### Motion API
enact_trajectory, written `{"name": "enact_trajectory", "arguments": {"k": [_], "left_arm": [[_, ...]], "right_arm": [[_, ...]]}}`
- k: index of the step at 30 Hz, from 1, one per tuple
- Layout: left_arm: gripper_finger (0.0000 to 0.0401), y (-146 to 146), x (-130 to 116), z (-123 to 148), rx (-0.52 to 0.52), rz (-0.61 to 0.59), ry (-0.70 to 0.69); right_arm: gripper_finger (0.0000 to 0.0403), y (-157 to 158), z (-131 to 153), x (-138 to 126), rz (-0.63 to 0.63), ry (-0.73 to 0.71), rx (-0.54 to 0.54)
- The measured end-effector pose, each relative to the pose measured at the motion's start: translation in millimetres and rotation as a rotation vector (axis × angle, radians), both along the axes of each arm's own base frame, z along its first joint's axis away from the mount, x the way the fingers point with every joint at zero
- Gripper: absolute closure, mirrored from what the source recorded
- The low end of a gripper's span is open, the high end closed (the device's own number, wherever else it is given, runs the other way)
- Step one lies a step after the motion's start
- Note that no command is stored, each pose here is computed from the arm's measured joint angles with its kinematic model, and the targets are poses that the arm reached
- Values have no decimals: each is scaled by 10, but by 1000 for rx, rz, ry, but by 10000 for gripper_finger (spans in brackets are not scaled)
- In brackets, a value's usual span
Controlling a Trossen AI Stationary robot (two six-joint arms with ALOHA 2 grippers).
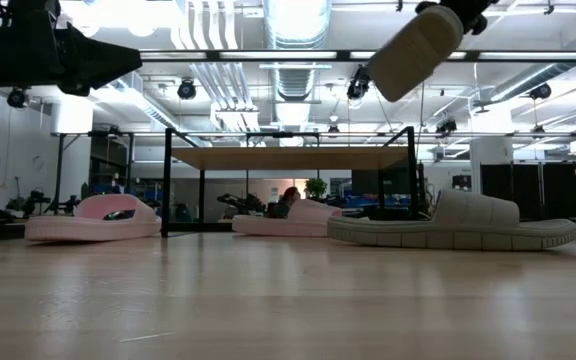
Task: Pick and place slides into the shelf
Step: Put the top gray slipper on the shelf
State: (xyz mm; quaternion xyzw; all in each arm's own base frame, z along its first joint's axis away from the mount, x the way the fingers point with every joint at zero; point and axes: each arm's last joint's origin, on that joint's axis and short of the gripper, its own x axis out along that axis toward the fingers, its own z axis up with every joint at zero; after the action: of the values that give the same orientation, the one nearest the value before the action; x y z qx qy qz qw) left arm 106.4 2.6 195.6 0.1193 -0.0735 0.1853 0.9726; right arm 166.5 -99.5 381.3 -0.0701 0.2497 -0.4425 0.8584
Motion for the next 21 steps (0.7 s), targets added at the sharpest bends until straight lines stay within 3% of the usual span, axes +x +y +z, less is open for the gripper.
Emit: {"name": "enact_trajectory", "arguments": {"k": [21], "left_arm": [[211, 2, -2, 2, -1, 4, -2]], "right_arm": [[390, -262, 59, 1103, 117, 142, -23]]}}
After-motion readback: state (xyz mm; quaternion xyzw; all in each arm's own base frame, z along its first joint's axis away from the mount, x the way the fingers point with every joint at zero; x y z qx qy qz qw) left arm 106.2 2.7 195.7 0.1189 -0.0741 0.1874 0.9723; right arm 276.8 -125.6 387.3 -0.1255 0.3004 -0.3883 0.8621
